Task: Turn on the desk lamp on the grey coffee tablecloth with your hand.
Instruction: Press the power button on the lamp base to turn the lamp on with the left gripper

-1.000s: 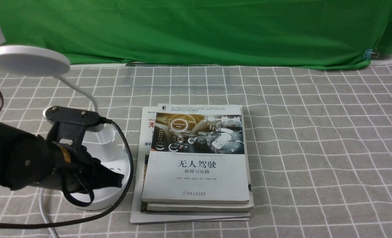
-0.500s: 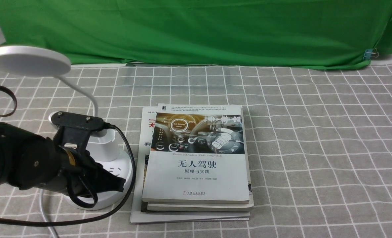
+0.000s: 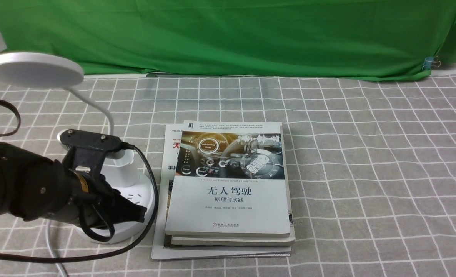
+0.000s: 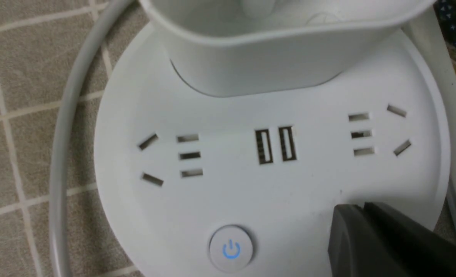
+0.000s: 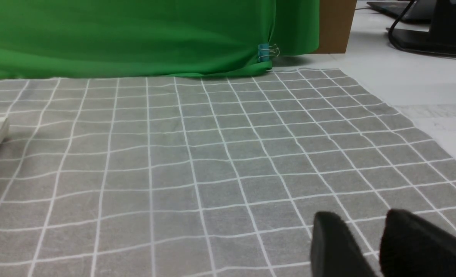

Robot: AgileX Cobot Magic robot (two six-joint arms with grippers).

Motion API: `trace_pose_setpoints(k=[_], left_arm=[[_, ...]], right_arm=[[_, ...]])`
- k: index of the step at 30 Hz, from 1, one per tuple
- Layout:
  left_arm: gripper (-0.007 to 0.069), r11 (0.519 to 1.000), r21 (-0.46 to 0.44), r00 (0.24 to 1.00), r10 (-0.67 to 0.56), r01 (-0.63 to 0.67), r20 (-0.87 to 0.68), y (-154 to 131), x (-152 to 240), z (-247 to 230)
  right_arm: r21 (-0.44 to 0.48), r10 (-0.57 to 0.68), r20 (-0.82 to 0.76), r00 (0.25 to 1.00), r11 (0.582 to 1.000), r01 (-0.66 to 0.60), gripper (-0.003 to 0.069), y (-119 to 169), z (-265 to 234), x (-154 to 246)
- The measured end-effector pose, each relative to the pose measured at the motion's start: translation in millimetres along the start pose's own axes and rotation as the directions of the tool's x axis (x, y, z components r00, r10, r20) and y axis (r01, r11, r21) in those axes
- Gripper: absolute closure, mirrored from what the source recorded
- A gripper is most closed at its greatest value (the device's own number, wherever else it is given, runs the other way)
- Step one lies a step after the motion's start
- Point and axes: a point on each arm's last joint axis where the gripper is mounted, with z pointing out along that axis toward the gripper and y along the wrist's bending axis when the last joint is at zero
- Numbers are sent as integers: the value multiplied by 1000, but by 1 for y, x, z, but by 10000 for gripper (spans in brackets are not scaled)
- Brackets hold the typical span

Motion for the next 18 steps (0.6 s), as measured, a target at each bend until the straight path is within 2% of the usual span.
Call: trace_pose_setpoints(k=[9,18], left_arm=[[621,1000,1,999,2,-2,33,0,-14,-9],[621,1000,1,1000,-1,1,-7,0,-10,2]], right_arm=[[0,0,0,1000,1000,0,414,0,0,0],[0,0,0,1000,1000,0,414,0,0,0]])
